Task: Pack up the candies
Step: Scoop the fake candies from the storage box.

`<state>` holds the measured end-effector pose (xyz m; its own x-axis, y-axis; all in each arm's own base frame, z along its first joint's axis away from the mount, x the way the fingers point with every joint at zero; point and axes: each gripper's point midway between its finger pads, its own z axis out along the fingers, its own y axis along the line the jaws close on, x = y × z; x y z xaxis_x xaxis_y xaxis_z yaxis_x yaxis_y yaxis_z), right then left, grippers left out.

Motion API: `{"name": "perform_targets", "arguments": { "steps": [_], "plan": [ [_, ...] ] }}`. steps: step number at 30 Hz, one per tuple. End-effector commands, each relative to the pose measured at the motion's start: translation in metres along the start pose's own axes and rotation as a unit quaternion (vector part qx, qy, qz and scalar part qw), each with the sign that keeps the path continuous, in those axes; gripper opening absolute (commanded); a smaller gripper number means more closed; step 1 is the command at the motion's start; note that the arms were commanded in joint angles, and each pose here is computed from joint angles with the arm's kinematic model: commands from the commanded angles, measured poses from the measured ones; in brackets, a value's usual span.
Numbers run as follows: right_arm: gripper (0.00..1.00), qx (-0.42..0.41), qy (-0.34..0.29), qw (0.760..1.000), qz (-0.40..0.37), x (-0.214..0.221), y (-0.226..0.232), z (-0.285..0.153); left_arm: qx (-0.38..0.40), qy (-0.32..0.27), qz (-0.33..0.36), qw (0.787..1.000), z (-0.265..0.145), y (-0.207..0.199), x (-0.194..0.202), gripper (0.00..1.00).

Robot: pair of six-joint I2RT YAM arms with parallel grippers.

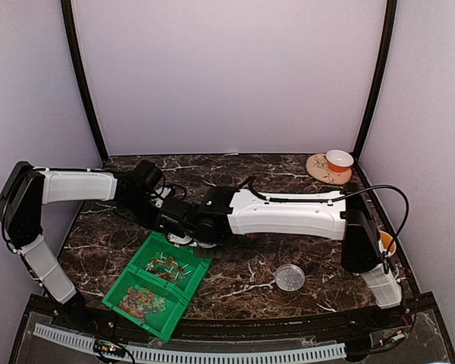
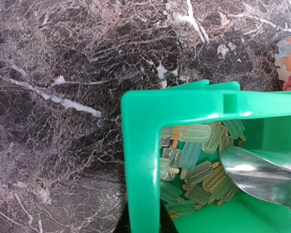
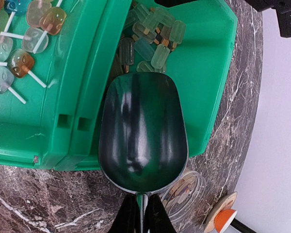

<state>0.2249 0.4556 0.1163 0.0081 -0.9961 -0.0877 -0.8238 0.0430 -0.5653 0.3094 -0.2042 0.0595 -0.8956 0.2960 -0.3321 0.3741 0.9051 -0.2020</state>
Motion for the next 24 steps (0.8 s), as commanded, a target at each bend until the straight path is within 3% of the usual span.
{"name": "perform_targets", "arguments": {
  "steps": [1,13,24],
  "plan": [
    [0.0,-0.058,-0.017,0.998,-0.015,-0.011,0.018,0.013,0.042,-0.041,0.022,0.998,-0.024,-0.021,-0.015,0.0],
    [0.0,-0.173,-0.107,0.976,0.074,-0.031,0.041,0.046,0.059,-0.048,0.034,0.997,-0.028,-0.031,-0.016,0.0],
    [0.0,-0.162,-0.179,0.948,0.209,-0.033,0.043,0.078,0.07,-0.053,0.035,0.996,-0.031,-0.035,-0.018,0.0]
  ]
}}
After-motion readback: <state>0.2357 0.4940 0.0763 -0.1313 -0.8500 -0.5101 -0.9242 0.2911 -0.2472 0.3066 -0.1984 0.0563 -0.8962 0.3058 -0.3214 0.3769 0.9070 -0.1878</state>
